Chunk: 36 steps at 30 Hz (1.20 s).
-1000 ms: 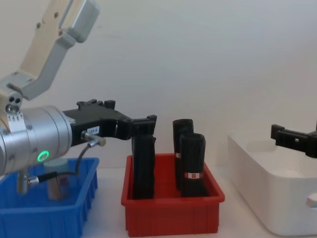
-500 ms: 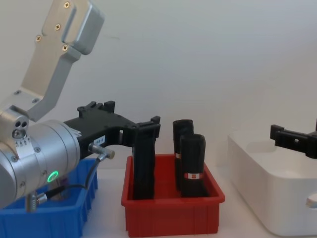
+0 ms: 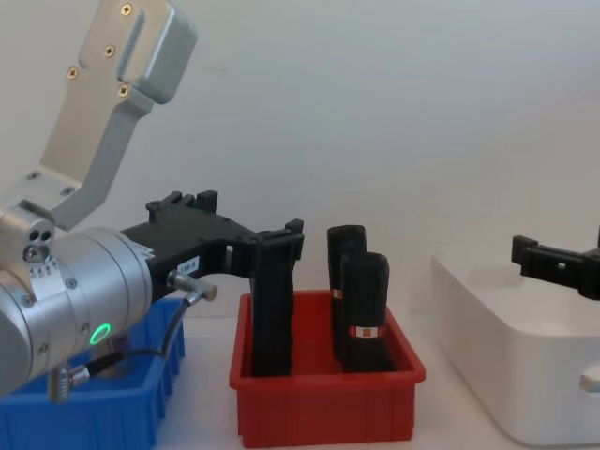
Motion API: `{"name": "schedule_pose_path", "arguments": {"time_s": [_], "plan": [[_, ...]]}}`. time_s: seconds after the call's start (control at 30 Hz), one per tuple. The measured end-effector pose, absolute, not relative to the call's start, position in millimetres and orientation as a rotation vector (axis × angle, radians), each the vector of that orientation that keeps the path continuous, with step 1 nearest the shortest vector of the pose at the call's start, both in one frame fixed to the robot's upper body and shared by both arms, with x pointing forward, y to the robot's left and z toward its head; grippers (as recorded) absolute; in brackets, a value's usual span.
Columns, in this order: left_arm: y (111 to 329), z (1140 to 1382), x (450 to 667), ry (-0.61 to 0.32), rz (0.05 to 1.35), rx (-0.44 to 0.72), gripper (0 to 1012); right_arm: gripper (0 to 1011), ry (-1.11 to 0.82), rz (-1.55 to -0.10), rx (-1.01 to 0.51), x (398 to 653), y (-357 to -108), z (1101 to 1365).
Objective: Pick the cotton swabs from the blue box and place them into the white box.
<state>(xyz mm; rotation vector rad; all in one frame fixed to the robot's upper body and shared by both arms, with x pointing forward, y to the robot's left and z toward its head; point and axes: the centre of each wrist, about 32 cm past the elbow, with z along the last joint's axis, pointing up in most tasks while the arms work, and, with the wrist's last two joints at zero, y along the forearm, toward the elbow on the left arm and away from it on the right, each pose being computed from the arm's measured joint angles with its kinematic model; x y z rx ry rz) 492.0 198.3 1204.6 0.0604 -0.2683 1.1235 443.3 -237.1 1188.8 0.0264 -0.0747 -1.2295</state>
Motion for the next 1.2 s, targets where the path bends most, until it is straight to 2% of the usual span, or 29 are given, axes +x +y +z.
{"name": "schedule_pose_path", "arguments": {"time_s": [0.77,1.2], "plan": [[198,1204,492,-0.267,1.124,0.061,1004,1002,-0.075,-1.218,0.023,448,-239,1188],[198,1204,492,-0.268,1.124,0.061,1004,1002,-0.064,-1.129,0.003,489,-246,1179]]}}
